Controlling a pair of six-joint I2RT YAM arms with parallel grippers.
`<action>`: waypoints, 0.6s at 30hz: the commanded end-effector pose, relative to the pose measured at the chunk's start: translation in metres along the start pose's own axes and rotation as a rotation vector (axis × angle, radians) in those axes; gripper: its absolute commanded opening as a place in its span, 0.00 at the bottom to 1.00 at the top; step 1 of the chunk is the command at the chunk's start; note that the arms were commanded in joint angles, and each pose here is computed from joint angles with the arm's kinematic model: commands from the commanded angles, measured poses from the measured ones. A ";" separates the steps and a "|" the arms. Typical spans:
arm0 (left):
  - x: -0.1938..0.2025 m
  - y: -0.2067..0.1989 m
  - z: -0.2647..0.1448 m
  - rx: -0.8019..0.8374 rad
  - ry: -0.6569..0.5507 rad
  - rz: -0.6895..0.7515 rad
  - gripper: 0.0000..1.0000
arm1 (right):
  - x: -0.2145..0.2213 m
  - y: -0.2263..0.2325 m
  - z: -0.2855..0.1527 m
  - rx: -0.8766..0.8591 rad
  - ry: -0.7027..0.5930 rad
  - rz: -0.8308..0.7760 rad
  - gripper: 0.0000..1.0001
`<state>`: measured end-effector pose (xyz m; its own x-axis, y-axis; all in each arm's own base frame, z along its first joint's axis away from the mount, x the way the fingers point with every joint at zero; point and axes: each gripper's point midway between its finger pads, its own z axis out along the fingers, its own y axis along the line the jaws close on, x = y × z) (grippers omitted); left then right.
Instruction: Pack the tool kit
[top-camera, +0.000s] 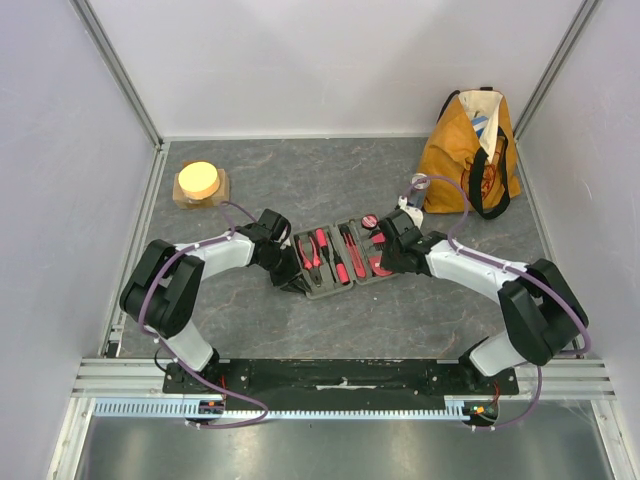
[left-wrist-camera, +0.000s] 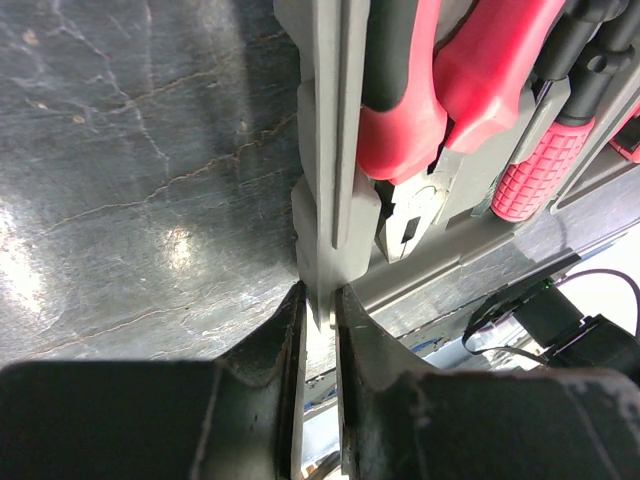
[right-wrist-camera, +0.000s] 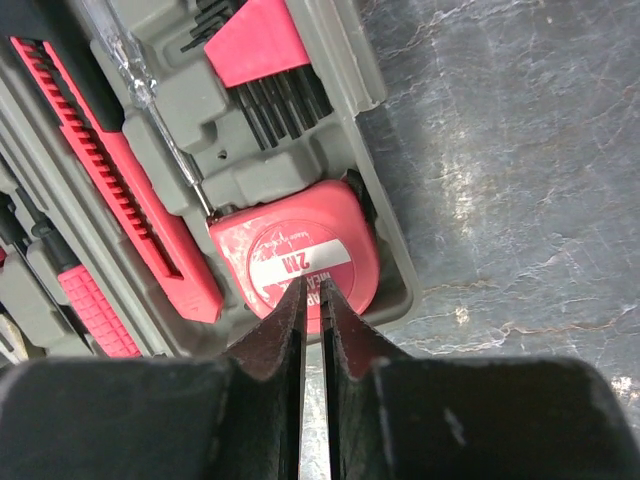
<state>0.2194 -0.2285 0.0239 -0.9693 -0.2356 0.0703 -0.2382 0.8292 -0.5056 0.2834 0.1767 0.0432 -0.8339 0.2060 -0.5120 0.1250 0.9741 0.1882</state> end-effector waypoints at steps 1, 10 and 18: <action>-0.007 0.020 -0.001 -0.098 -0.047 0.034 0.20 | 0.023 -0.026 0.011 0.104 0.046 -0.022 0.16; -0.008 0.016 -0.004 -0.088 -0.056 0.046 0.21 | 0.038 -0.040 0.024 0.181 0.067 -0.049 0.15; -0.031 -0.027 -0.049 -0.012 -0.197 0.114 0.46 | -0.062 0.024 -0.040 0.050 -0.169 -0.048 0.26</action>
<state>0.2228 -0.2180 0.0297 -0.9704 -0.2405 0.0201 -0.2230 0.8616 -0.4559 0.2960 0.1768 0.0532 -0.8017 0.1831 -0.5690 0.1410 0.9830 0.1177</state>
